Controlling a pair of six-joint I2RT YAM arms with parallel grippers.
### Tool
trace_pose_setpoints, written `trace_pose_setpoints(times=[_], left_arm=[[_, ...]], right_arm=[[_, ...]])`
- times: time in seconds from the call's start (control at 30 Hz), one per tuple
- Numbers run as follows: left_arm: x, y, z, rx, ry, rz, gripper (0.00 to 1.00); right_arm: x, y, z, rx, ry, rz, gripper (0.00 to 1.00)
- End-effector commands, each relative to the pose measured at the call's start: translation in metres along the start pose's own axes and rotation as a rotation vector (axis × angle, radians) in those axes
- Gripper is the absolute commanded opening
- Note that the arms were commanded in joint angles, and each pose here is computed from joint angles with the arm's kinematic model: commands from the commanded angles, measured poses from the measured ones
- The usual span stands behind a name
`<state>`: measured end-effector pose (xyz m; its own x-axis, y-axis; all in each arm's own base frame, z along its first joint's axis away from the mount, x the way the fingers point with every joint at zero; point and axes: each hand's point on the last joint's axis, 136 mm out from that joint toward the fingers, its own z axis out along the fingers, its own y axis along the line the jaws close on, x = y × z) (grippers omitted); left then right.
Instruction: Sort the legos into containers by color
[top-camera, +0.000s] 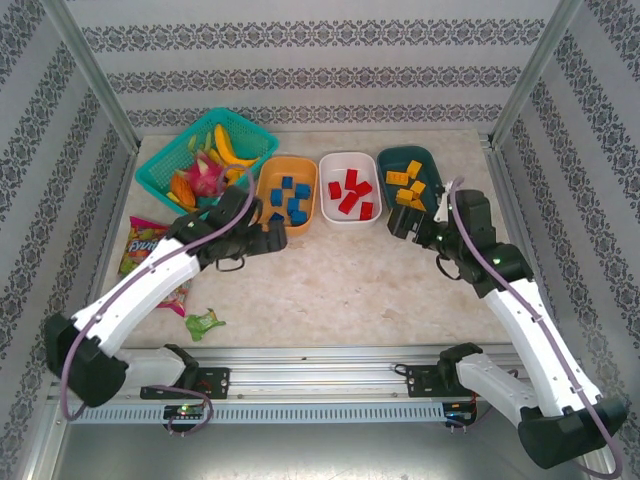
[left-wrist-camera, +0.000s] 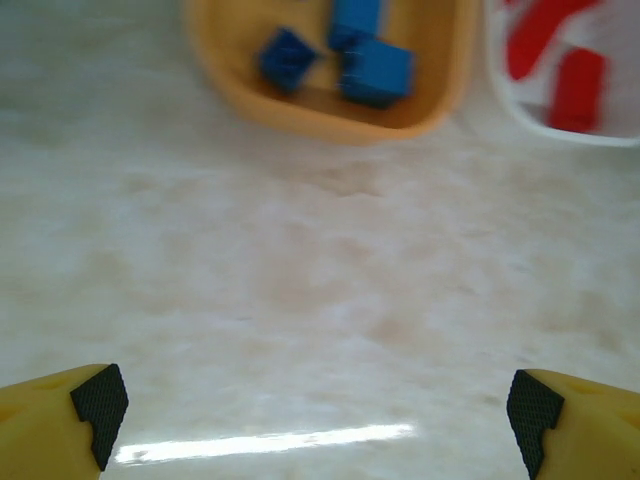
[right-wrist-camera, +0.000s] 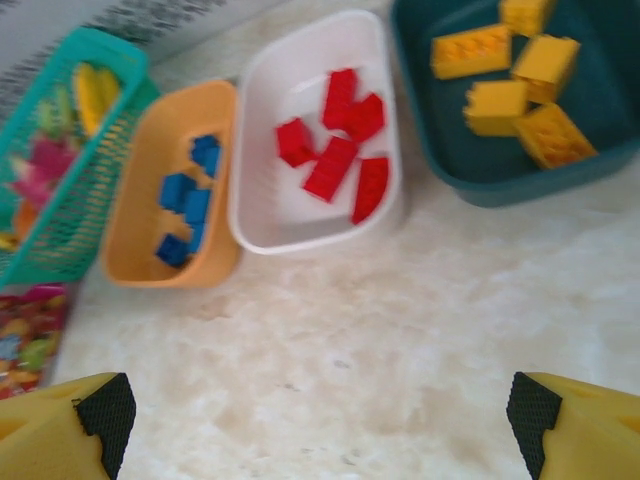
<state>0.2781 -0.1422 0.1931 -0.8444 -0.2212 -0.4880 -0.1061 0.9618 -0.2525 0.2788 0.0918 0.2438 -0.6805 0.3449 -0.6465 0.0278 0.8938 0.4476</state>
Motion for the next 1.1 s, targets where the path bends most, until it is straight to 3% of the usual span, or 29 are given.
trace_pose_setpoints(times=[0.0, 0.1, 0.2, 0.3, 0.47, 0.6, 0.77, 0.97, 1.07], left_arm=[[-0.014, 0.088, -0.024, -0.398, -0.217, -0.046, 1.00], [-0.033, 0.121, -0.041, -0.546, -0.439, 0.027, 1.00], [-0.043, 0.129, -0.031, -0.580, -0.535, 0.218, 1.00], [-0.041, 0.152, -0.007, -0.525, -0.516, 0.146, 1.00], [-0.048, 0.167, 0.029, -0.485, -0.545, 0.147, 1.00], [-0.058, 0.177, 0.064, -0.477, -0.524, 0.178, 1.00], [-0.077, 0.178, 0.099, -0.374, -0.539, 0.150, 1.00], [-0.096, 0.171, 0.116, -0.292, -0.595, 0.196, 1.00], [-0.088, 0.170, 0.123, -0.233, -0.633, 0.204, 1.00]], right_arm=[[-0.010, -0.045, 0.013, 0.227, -0.120, 0.037, 0.98], [-0.018, -0.072, 0.027, 0.334, -0.225, -0.015, 0.98], [-0.022, -0.093, 0.039, 0.415, -0.346, -0.104, 0.98], [-0.026, -0.101, 0.049, 0.465, -0.398, -0.244, 0.98], [-0.019, -0.110, 0.081, 0.483, -0.337, -0.393, 0.98], [-0.007, -0.122, 0.108, 0.459, -0.343, -0.426, 0.98], [-0.015, -0.115, 0.127, 0.351, -0.382, -0.449, 0.98], [-0.027, -0.126, 0.135, 0.293, -0.451, -0.442, 0.98], [-0.021, -0.138, 0.139, 0.260, -0.503, -0.405, 0.98]])
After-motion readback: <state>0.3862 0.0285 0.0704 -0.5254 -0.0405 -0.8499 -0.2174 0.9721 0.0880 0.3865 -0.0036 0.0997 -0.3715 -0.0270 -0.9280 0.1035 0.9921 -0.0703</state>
